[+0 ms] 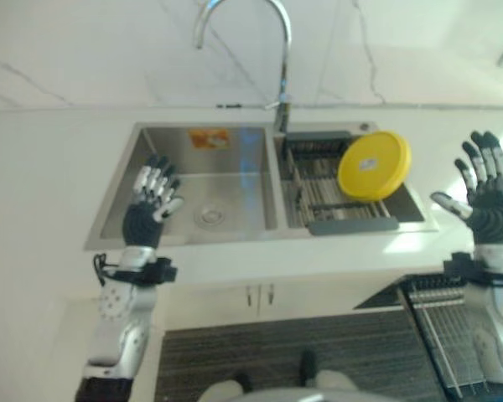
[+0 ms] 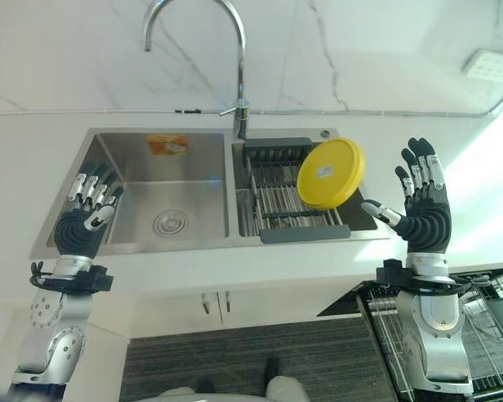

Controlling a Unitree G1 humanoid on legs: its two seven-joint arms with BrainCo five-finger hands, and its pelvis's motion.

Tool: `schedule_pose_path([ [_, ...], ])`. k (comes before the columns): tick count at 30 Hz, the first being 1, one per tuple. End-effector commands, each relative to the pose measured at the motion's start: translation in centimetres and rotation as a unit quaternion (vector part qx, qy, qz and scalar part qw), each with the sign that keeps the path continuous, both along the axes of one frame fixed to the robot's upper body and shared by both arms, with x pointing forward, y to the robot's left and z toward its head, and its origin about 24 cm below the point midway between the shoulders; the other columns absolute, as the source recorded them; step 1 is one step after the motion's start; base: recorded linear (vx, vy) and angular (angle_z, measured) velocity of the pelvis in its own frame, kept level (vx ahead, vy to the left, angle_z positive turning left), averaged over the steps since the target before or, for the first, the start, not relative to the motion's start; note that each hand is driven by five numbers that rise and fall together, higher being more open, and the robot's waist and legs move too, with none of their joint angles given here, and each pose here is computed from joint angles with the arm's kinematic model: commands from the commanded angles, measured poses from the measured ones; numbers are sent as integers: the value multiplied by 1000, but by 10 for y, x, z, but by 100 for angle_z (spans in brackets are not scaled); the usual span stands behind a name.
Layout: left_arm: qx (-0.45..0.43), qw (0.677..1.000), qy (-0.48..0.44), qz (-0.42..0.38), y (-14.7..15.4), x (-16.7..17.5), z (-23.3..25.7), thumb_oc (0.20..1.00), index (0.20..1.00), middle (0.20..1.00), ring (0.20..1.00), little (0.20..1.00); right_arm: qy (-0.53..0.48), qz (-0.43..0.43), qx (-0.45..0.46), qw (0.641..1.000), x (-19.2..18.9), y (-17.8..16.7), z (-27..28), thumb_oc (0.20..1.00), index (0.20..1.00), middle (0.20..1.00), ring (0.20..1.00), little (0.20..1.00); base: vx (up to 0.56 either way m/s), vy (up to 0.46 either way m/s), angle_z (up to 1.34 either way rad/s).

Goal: Place the dishes in the dishwasher.

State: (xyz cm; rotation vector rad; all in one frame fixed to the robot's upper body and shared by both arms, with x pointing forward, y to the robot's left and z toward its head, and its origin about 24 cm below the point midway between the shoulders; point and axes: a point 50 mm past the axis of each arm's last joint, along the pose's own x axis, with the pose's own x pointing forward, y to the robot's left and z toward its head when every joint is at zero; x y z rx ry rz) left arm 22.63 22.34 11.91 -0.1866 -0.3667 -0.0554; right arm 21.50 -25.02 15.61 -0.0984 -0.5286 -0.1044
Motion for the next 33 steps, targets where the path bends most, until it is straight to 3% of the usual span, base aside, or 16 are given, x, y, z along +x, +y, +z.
schedule_pose_path([
  [1,48,995,-85,-18,-8,-3,28,1000,1000,1000,1000,1000,-64,36,17,997,1,7,21,1000,1000,1000,1000,1000,65,-294,-34],
  [11,32,996,-86,-11,-12,1,30,1000,1000,1000,1000,1000,-44,81,-7,996,12,14,27,1000,1000,1000,1000,1000,82,-301,-3],
  [20,44,995,-89,1,-8,-2,27,1000,1000,1000,1000,1000,-12,96,-15,995,12,24,11,1000,1000,1000,1000,1000,44,1,-16],
  [33,64,992,-107,15,-9,2,34,1000,1000,1000,1000,1000,52,100,77,991,30,23,-4,1000,1000,1000,1000,1000,30,10,9],
])
